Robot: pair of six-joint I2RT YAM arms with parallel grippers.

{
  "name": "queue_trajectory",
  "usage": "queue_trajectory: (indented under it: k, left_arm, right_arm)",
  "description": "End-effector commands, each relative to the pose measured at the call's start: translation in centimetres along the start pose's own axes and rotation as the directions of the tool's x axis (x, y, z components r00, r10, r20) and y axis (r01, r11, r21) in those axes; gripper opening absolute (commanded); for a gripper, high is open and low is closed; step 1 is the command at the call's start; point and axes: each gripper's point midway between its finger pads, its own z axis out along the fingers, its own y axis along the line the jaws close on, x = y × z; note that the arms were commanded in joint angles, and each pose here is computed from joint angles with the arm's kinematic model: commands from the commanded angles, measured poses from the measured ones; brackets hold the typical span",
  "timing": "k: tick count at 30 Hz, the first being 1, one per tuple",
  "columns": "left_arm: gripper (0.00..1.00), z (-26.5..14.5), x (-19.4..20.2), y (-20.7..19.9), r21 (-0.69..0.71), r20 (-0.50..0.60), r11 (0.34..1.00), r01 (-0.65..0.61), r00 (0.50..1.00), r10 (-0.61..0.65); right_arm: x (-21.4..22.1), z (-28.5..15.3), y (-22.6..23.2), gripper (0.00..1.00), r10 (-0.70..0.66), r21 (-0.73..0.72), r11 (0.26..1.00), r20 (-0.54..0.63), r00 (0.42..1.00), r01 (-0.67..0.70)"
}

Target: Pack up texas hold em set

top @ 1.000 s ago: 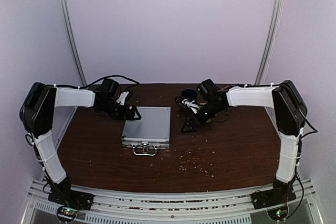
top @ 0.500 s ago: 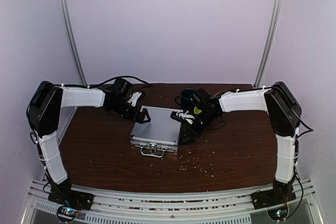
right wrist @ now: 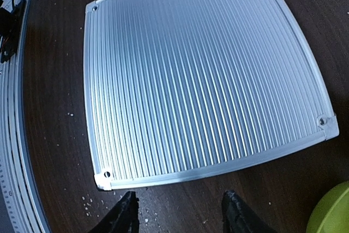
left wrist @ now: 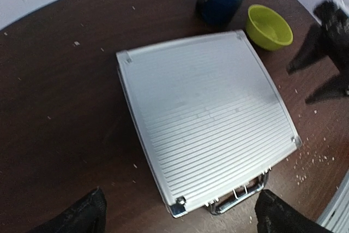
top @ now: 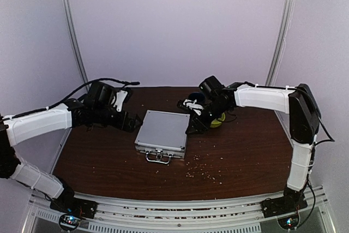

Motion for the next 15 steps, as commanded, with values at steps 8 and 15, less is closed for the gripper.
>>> queue_trajectory:
  k: [8, 15]
  left_arm:
    - [0.90, 2.0, 6.2, -8.8, 0.300, -0.055, 0.954, 0.017, 0.998, -0.001]
    - [0.90, 4.2, 8.5, -11.1, 0.375, -0.119, 0.927, 0.032, 0.993, 0.014]
  right_arm:
    - [-2.1, 4.8, 0.9, 0.40, -0.013, -0.052, 0.999, 0.021, 1.000, 0.015]
    - [-0.8, 6.1, 0.5, 0.37, -0.003, -0.032, 0.999, -0.032, 0.999, 0.002]
